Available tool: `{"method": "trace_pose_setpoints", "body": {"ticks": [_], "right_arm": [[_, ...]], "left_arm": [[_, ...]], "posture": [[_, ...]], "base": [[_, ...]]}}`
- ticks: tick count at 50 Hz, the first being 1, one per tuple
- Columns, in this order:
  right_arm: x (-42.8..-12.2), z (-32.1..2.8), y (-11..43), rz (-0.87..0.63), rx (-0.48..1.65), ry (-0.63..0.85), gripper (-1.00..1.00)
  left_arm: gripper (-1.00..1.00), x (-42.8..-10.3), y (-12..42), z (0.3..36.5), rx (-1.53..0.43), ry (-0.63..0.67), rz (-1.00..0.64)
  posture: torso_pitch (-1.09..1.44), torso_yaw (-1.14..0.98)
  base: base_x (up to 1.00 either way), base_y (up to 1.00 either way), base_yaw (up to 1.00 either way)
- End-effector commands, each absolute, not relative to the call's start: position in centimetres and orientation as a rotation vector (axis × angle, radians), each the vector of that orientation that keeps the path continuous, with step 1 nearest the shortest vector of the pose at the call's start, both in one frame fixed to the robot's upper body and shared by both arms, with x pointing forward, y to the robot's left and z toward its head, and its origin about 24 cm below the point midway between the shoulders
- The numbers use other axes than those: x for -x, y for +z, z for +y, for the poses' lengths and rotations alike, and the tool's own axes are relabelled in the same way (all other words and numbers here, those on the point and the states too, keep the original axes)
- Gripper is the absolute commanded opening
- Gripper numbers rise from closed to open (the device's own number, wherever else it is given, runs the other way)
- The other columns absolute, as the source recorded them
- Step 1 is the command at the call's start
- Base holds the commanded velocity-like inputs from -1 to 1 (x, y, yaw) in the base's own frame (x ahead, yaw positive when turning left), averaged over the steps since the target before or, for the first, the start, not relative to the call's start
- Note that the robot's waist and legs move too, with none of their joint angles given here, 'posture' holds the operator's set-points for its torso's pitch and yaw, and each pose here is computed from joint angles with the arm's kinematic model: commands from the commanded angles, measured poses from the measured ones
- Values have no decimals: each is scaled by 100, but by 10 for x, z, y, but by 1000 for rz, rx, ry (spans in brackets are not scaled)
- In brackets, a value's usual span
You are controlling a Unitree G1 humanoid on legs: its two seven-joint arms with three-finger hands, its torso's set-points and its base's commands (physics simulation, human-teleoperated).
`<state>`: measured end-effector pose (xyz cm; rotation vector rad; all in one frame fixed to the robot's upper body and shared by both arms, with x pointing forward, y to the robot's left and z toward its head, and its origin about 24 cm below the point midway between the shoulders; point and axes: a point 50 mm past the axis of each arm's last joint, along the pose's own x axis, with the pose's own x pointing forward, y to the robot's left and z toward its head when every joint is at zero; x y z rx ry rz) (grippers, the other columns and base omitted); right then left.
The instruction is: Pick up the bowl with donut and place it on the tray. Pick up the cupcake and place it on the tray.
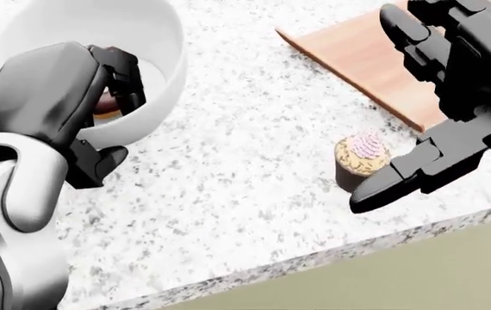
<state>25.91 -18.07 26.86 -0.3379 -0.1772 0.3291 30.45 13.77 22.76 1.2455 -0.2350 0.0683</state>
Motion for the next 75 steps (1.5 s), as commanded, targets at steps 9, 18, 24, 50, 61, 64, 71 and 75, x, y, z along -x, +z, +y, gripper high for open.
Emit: {"method": "trace_pose_setpoints", "body": {"ticks": [9, 18, 24, 50, 61, 64, 71, 75], "right_arm": [[-274, -167, 269, -210, 454, 297, 100], [-282, -171, 250, -180, 476, 283, 100], [-286, -174, 244, -160, 500, 271, 100], [-290, -189, 208, -70, 522, 287, 94], [-290, -195, 198, -45, 533, 283, 67], [-292, -196, 195, -38, 539, 282, 59], [-298, -195, 196, -31, 559, 274, 55], [-302, -195, 193, -23, 576, 265, 46]], "left_arm": [[-100, -295, 252, 138, -1240, 152, -350], [-100, -294, 257, 137, -1251, 157, -355], [-100, -295, 258, 136, -1251, 159, -355], [-100, -295, 253, 137, -1251, 163, -351], [-100, -295, 253, 135, -1256, 157, -354], [-100, -294, 252, 134, -1257, 156, -357], [-100, -291, 253, 131, -1259, 148, -363], [-100, -287, 256, 128, -1260, 142, -375]], "posture": [[0, 0], [0, 0], [0, 0], [0, 0], [0, 0], [0, 0], [0, 0], [0, 0]], "base": [[0, 0, 0], [0, 0, 0], [0, 0, 0], [0, 0, 0], [0, 0, 0], [0, 0, 0], [0, 0, 0], [0, 0, 0]]}}
